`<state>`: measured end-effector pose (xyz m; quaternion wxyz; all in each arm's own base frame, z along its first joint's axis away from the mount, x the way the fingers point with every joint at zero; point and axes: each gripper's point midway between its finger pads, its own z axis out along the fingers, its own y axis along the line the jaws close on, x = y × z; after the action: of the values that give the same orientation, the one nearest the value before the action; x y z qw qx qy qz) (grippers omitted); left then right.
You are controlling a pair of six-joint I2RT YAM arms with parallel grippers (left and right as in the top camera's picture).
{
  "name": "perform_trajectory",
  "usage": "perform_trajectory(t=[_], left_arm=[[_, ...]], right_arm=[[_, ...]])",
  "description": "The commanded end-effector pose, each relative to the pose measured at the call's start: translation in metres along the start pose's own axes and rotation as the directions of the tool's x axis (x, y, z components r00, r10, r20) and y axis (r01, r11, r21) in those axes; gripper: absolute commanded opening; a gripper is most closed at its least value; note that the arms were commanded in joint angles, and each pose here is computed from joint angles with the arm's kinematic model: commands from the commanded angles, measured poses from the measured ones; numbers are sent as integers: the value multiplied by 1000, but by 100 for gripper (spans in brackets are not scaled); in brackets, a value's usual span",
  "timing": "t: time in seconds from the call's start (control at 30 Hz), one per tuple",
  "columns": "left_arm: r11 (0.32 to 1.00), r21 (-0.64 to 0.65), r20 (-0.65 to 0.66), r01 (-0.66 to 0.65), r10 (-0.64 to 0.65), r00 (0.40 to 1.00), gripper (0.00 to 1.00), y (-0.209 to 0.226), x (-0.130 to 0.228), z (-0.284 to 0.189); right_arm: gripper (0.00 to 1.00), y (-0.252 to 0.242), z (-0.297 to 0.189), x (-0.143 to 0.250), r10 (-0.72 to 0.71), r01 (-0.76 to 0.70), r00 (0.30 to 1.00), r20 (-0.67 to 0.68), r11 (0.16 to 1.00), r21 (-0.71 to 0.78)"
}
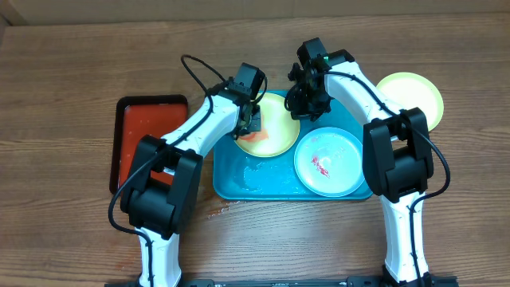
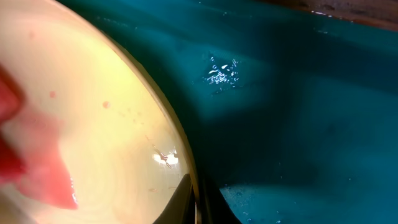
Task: Clean dirty plates on tray and stack at the side
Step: 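Scrub the yellow plate with the sponge held by the left gripper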
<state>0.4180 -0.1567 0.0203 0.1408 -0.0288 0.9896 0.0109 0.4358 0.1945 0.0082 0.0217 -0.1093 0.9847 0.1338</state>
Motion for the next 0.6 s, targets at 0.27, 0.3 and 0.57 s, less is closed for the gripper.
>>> perform_trajectory(t=[0.27, 0.3, 0.57], left_arm=[[897, 442, -33, -25, 44, 998, 4, -93, -19, -39], [902, 433, -43, -14, 37, 998, 4, -94, -16, -35], [965, 262, -76, -18, 39, 996, 4, -70, -1, 3]], right_arm=[[4, -10, 6, 6, 6, -5, 1000, -16, 999, 51], [4, -10, 6, 6, 6, -5, 1000, -16, 999, 50], [4, -10, 6, 6, 6, -5, 1000, -16, 999, 51]])
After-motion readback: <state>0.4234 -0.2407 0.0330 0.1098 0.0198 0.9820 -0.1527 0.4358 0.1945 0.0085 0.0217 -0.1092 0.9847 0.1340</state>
